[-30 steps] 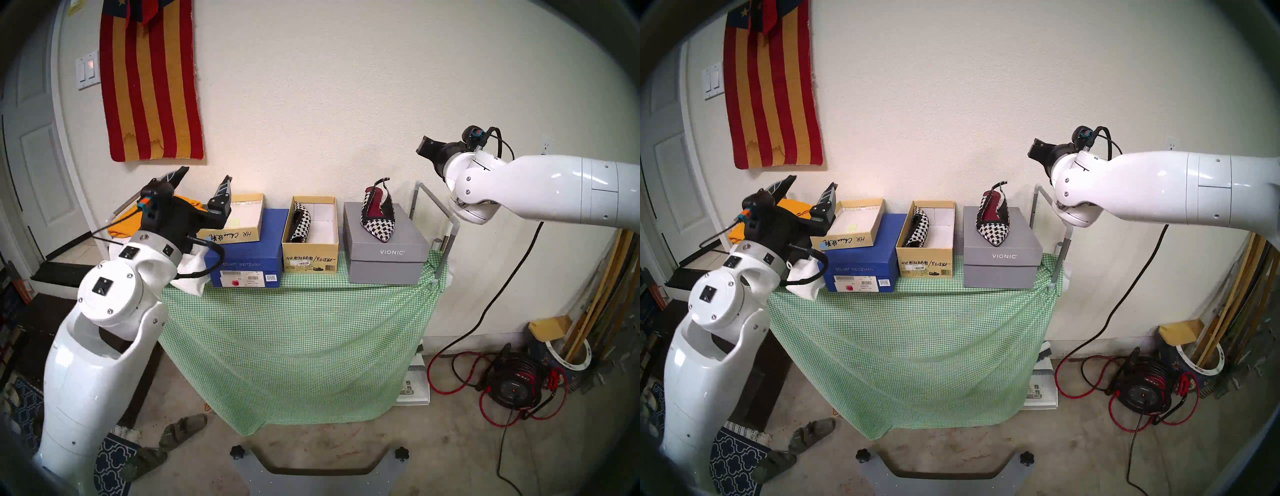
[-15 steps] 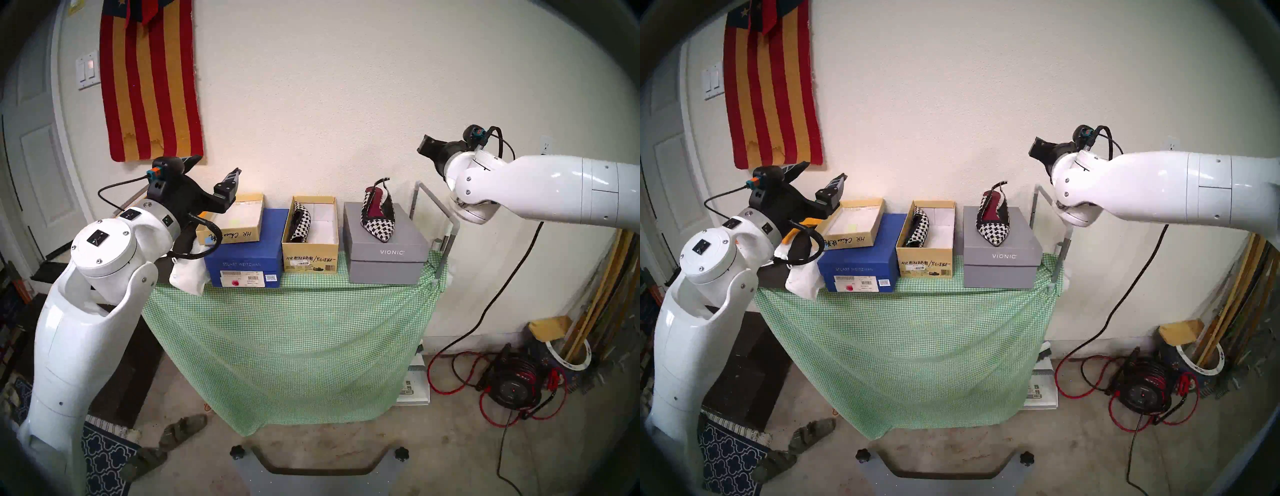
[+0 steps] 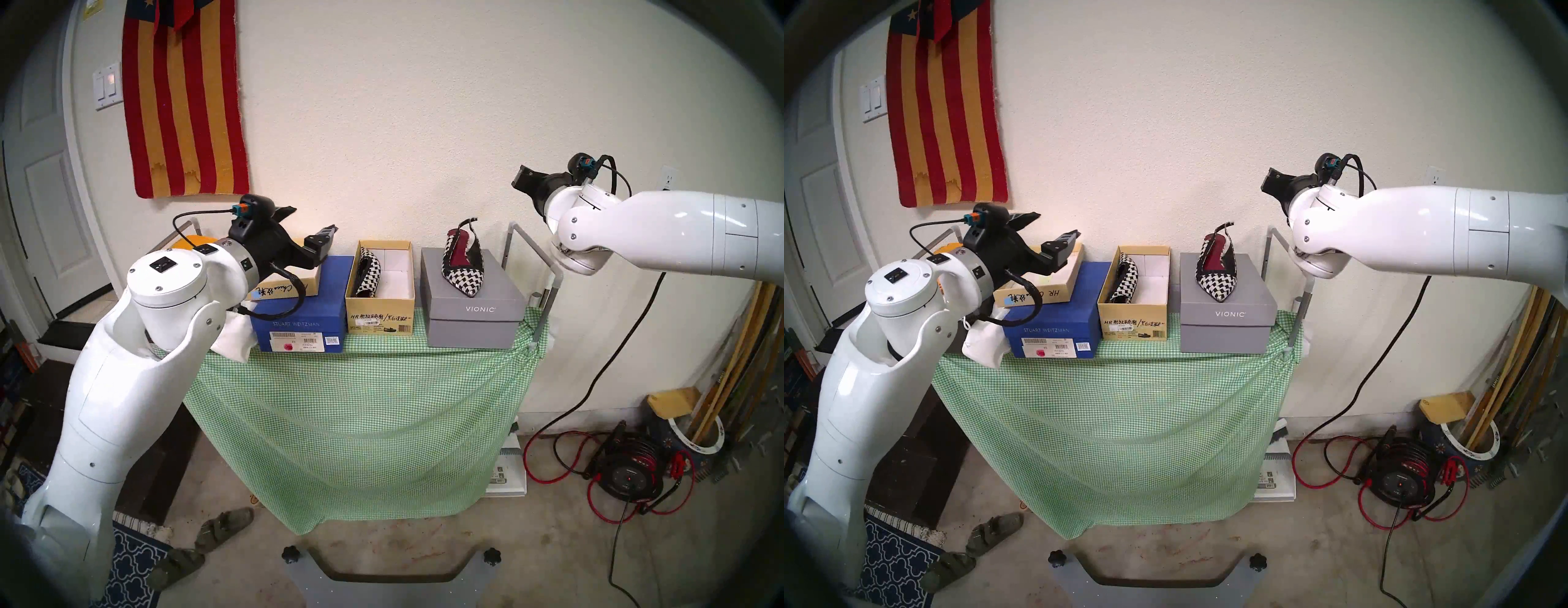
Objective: Take shoe out of the box
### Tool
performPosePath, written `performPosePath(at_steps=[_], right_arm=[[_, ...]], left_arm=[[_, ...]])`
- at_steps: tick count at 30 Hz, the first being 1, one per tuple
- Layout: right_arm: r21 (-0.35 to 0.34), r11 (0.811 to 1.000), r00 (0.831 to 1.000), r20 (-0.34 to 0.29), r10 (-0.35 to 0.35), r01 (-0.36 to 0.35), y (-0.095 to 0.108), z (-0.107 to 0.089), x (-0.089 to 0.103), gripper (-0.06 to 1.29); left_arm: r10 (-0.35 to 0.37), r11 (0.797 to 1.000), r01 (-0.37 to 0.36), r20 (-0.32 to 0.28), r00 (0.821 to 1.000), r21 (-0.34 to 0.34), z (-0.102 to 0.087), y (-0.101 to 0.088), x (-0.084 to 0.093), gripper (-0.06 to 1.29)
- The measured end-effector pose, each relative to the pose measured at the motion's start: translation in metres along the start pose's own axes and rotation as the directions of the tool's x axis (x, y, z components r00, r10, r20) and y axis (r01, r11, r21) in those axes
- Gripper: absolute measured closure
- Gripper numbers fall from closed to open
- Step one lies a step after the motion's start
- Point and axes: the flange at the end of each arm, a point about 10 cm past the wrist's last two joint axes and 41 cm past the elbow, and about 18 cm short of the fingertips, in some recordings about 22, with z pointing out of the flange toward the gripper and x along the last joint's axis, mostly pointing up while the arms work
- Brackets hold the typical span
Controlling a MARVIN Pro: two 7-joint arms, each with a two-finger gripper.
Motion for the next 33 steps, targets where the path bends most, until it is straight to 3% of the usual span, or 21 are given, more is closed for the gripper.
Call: performPosePath(at_steps=[15,33], right_arm=[[-0.003,1.000,1.000,-0.006,-0.001,0.001,0.000,-0.001,0.000,0.01],[-0.002,1.000,1.000,-0.014,-0.001,0.001,-0.001,-0.002,0.001,0.01]], left_arm=[[-0.094,0.987,0.105,0.088,0.992,-0.119,0.048,0.029,0.002,0.00],[-0.187,0.963,0.218,0.195,0.963,-0.156,0.105,0.038,0.020,0.00]])
